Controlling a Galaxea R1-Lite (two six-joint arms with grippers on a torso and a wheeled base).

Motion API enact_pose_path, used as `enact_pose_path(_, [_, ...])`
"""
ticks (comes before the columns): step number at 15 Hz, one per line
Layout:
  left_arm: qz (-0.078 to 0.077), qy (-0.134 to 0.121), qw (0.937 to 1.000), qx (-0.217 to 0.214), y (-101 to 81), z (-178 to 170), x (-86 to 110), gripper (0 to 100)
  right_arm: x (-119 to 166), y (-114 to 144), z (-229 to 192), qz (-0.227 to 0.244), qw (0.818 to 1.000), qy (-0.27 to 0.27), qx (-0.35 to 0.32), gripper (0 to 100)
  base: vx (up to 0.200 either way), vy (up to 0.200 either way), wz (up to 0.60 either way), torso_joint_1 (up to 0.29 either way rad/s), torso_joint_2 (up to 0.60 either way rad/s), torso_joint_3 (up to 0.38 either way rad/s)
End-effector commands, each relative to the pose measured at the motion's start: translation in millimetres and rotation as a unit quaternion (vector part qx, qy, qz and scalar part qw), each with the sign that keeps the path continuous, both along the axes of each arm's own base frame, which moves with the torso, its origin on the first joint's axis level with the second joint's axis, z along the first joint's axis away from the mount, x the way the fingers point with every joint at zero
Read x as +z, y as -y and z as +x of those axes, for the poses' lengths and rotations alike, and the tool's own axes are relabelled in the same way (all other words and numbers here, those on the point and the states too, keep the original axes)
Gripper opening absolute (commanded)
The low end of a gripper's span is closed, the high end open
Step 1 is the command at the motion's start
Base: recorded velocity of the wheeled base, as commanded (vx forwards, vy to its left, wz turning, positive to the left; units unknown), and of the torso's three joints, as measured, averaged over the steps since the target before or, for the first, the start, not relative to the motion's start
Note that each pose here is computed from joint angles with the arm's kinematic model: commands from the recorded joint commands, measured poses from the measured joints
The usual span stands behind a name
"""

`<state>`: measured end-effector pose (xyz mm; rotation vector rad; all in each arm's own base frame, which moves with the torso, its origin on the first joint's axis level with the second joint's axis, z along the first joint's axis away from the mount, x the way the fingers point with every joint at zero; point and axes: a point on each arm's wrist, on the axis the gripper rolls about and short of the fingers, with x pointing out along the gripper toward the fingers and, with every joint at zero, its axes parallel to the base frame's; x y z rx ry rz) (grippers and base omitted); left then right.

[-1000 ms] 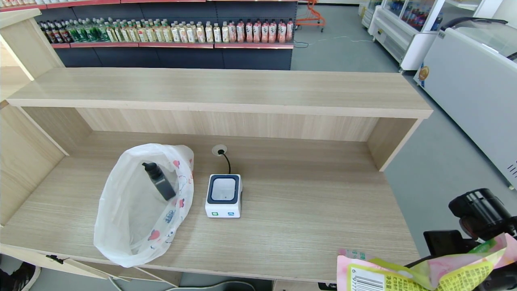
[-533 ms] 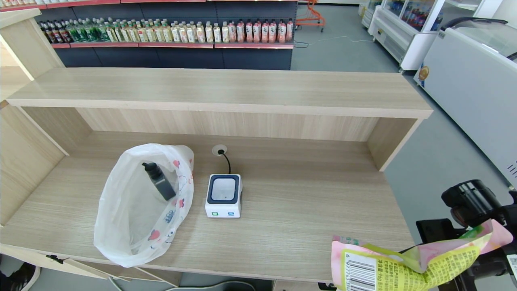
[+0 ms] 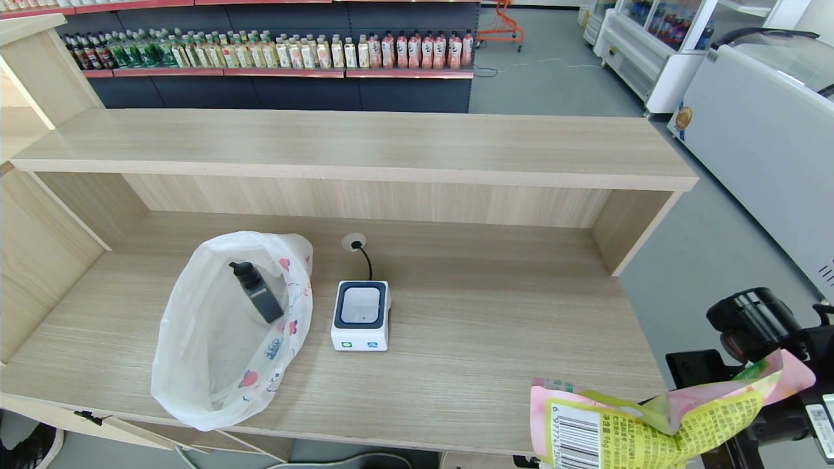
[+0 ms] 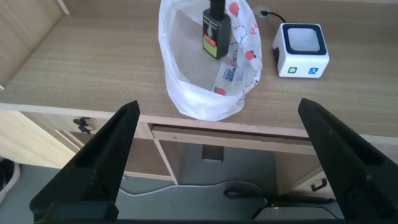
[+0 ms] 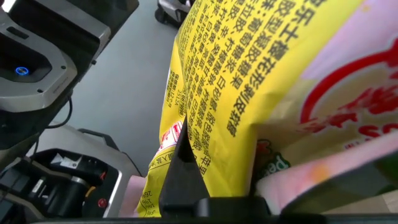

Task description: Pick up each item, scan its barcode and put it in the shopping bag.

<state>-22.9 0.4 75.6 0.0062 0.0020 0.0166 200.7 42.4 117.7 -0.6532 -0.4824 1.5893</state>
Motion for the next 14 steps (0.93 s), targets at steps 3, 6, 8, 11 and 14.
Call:
enact_pose_path(3, [0.000, 0.000, 1.0000, 0.000, 0.0, 0, 0.0, 100, 24, 9, -1, 0.005, 1.000, 0.012, -0.029, 0, 0.000, 0.000, 0.00, 0.000, 0.00, 0.000])
enact_pose_path(6, [0.000, 0.000, 1.0000, 0.000, 0.0, 0, 0.0, 100, 70, 46, -39, 0.021, 0.982, -0.095, -0.164, 0, 0.000, 0.000, 0.00, 0.000, 0.00, 0.000])
enact_pose_path(8, [0.000, 0.000, 1.0000, 0.000, 0.0, 0, 0.0, 100, 87, 65, -50, 0.040, 0.960, -0.138, -0.241, 0, 0.000, 0.000, 0.00, 0.000, 0.00, 0.000])
enact_pose_path(11, [0.000, 0.000, 1.0000, 0.000, 0.0, 0, 0.0, 100, 67, 86, -74, 0.069, 0.917, -0.202, -0.337, 0, 0.000, 0.000, 0.00, 0.000, 0.00, 0.000])
enact_pose_path(14, [0.000, 0.000, 1.0000, 0.000, 0.0, 0, 0.0, 100, 62, 78, -87, 0.074, 0.911, -0.230, -0.335, 0, 0.000, 0.000, 0.00, 0.000, 0.00, 0.000])
